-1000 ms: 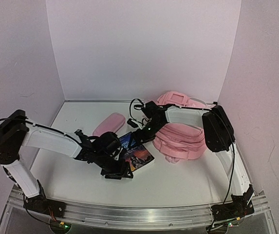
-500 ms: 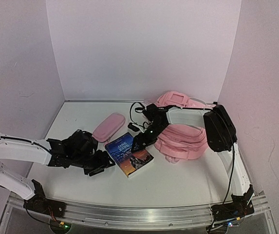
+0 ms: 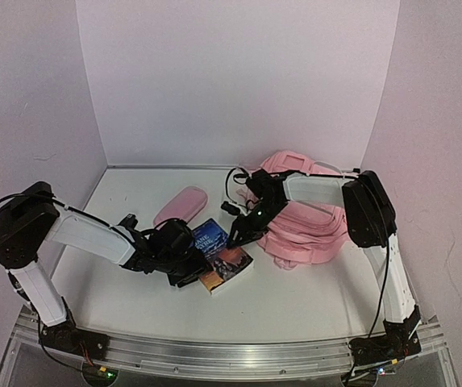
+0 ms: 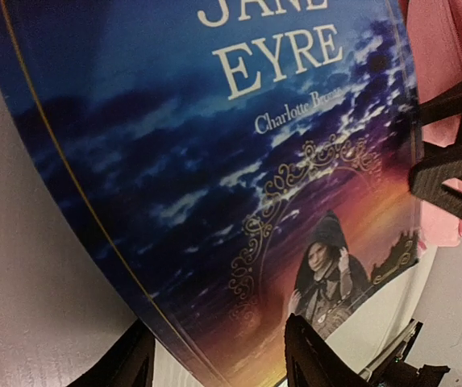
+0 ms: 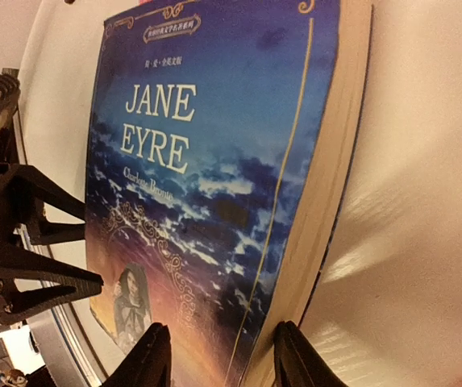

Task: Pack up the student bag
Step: Pick up the book from the center of the board.

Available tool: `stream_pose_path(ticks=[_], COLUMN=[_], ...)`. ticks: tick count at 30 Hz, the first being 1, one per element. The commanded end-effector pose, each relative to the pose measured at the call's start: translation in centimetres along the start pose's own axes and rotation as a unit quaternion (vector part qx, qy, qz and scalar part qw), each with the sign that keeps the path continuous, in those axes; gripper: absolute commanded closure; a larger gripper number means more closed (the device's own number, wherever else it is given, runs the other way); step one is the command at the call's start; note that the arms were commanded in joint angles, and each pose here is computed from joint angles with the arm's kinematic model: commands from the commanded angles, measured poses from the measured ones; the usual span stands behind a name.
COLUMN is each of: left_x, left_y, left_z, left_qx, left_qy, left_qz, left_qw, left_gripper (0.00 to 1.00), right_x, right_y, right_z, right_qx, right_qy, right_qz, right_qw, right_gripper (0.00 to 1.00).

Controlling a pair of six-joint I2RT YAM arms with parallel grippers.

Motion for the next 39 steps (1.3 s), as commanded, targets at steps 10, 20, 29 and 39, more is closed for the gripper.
stream_pose_path(ticks=[10, 20, 29, 39], left_x=[-2.8, -3.7, -3.1, -2.1], left_y=[0.5, 0.9, 1.9, 0.8], left_z=[0.6, -5.2, -18.2, -19.1], left_qx=[-0.007, -0.036, -0.083, -0.022], left_qy=[-0.077, -0.080, -0.092, -0.093], left_qz=[0.005, 0.050, 0.084, 0.115], left_qw=[0.997, 0.995, 0.989, 0.989], left_gripper=[0.48, 0.24, 0.00, 0.00], right_x=[4.3, 3.9, 9.9, 14.2], right_y=[0.9, 2.1, 1.9, -0.2], right_z=[-0.8, -4.5, -10.8, -15.1], right_qx=[-0.010, -0.040, -0.073, -0.056], right_qy=[0.126, 0.061, 0.119, 0.167], right_qz=[0.032, -0.021, -0.162, -0.256], right_qw=[0.991, 0.997, 0.977, 0.950], right_gripper=[0.67, 1.00, 1.00, 1.00])
Point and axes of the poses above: each gripper's point midway between its finger pads, its own z axis out along the fingers, its own x axis along the line the jaws close on, y = z × x, the point moved 10 cm from there along -z, back along the fingers, and after that the axes turned 4 degrees about -z, right-handed, at the moved point
